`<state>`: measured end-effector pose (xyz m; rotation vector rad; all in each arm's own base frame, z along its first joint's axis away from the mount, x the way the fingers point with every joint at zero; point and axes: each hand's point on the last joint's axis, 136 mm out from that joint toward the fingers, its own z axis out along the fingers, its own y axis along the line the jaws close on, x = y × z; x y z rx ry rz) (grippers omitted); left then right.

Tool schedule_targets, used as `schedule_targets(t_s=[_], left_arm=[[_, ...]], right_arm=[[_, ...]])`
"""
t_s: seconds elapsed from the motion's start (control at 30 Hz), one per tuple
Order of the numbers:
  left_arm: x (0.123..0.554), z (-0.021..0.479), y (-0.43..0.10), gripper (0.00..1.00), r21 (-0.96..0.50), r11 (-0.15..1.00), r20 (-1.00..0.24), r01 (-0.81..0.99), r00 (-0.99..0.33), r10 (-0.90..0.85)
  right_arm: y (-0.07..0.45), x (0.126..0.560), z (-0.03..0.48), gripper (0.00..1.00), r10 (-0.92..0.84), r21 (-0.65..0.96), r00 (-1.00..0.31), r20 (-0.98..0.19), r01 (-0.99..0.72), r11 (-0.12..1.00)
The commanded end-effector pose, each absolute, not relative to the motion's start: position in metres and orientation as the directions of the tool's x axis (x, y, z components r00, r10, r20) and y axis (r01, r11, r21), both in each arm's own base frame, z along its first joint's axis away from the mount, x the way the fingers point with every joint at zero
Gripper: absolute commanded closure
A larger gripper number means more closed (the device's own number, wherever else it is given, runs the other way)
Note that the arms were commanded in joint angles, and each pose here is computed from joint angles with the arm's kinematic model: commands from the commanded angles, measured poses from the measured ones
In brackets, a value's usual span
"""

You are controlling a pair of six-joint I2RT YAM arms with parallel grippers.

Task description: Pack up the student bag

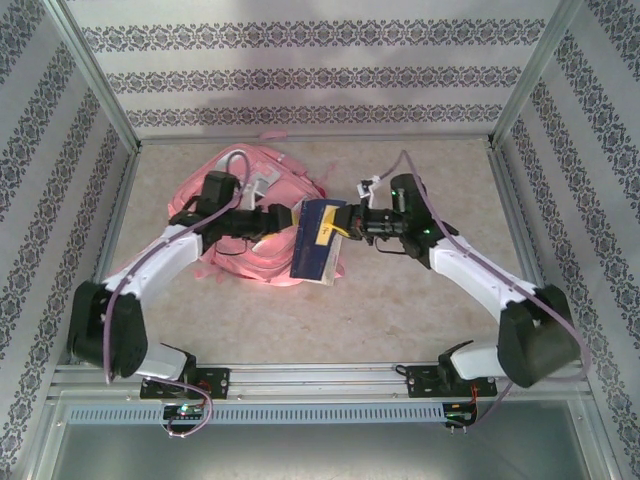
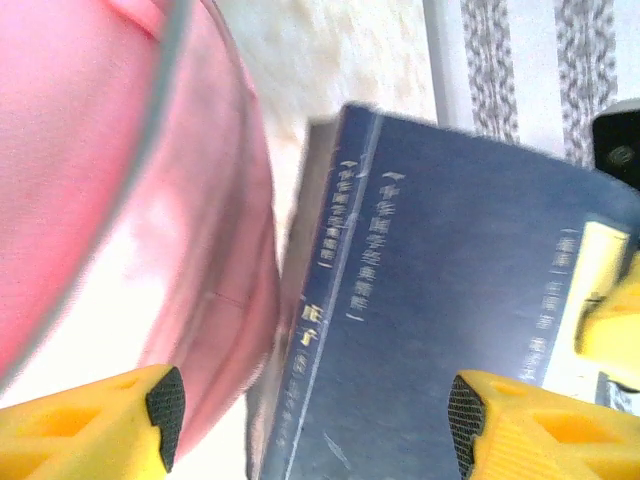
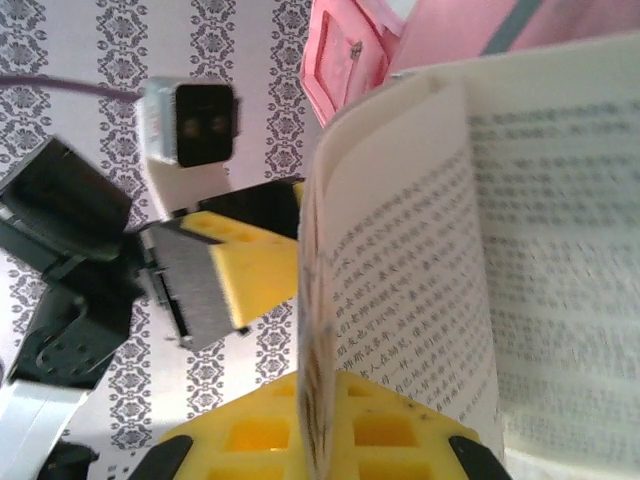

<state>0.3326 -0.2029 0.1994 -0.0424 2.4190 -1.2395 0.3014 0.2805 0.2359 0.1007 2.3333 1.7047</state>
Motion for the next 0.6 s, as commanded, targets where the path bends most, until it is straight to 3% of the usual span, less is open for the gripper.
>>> schedule_targets(t_s=[0.0, 0.27, 0.57], left_arm=[[0.322, 0.182, -0.170, 0.28, -0.707, 0.703, -0.348, 0.072, -0.901, -0.258], [0.311, 0.151, -0.155, 0.28, -0.680, 0.732, -0.280, -0.021, -0.917, -0.286], [0.323, 0.129, -0.178, 0.30, -0.708, 0.706, -0.223, 0.007, -0.951, -0.214]], right_arm=[[0.298, 0.327, 0.249, 1.00, 0.205, 0.934, -0.945, -0.253, -0.183, 0.308], [0.268, 0.348, 0.137, 1.00, 0.239, 0.858, -0.964, -0.118, 0.022, 0.512], [0.267, 0.339, 0.097, 1.00, 0.212, 0.820, -0.976, -0.059, 0.073, 0.567]])
